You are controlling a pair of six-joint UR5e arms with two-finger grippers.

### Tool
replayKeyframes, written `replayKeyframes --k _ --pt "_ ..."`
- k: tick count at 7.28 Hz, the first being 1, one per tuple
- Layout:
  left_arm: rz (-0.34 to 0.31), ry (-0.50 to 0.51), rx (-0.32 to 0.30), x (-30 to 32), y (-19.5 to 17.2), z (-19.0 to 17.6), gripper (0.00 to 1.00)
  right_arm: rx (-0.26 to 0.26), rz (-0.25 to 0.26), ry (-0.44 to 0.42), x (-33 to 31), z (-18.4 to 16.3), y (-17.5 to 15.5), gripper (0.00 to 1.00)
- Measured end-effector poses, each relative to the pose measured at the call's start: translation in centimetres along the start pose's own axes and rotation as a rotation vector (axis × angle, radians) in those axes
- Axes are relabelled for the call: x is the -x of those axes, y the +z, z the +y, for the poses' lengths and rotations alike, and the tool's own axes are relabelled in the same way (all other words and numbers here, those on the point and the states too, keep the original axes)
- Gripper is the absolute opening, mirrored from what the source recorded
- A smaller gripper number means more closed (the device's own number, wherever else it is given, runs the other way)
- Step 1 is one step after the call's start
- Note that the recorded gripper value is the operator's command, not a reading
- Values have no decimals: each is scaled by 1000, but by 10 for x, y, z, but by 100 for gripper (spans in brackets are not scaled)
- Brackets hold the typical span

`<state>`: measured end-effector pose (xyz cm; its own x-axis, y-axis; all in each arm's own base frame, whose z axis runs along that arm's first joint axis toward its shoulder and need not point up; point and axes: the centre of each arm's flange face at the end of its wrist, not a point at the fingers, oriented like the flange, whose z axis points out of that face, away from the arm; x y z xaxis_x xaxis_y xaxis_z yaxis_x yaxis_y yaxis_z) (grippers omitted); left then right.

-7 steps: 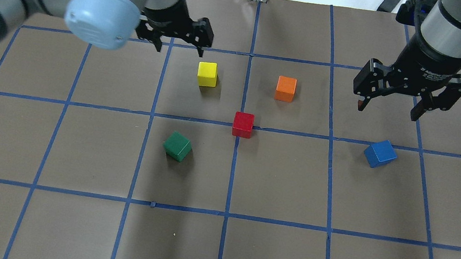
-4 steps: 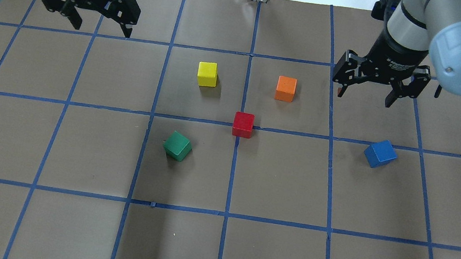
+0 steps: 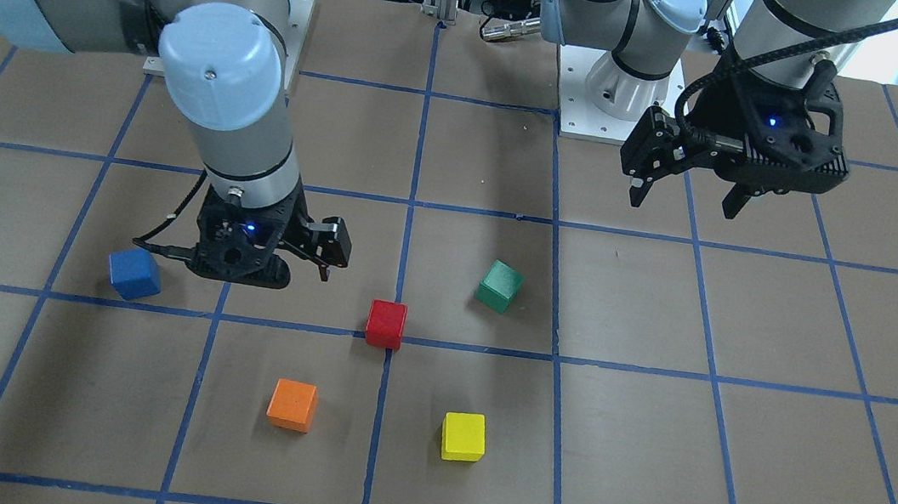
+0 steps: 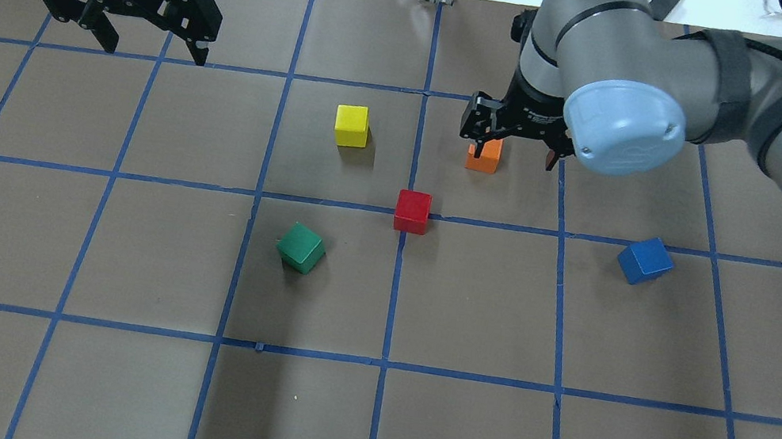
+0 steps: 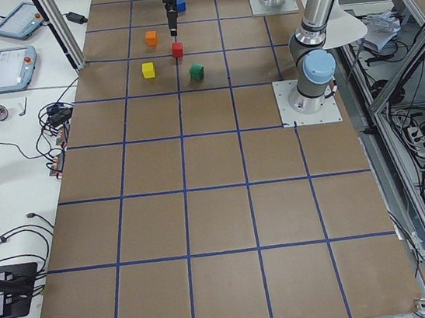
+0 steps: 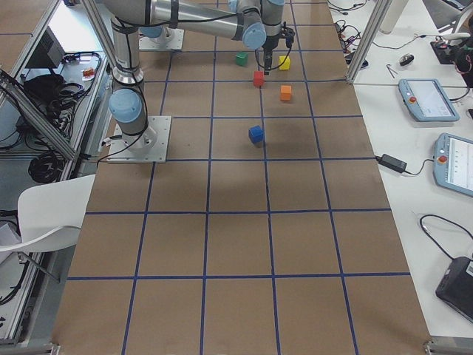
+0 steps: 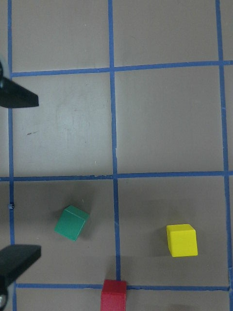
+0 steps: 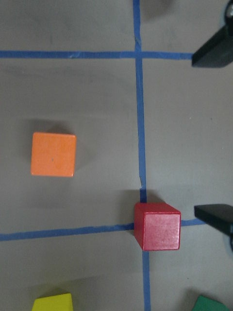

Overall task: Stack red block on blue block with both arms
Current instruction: 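Lower the right gripper onto the red cube and close on it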

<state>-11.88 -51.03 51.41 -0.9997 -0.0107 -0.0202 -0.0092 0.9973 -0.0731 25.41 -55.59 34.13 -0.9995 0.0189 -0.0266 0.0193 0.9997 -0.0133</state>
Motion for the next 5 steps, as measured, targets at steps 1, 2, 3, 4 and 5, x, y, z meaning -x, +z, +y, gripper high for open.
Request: replayKeyframes --k 1,2,3,4,5 --pt "7 -6 3 -1 2 -1 100 9 -7 -14 15 -1 16 100" --pt "25 -10 3 -4 1 -1 100 7 -20 -22 28 -3 32 100" --pt "43 -12 3 -6 1 0 100 4 -28 -32 40 -5 48 100" --pt "48 -12 5 -7 1 1 100 8 -30 -43 49 -6 62 100" --pt "50 -12 4 -7 0 2 100 14 -33 -52 56 -6 74 100"
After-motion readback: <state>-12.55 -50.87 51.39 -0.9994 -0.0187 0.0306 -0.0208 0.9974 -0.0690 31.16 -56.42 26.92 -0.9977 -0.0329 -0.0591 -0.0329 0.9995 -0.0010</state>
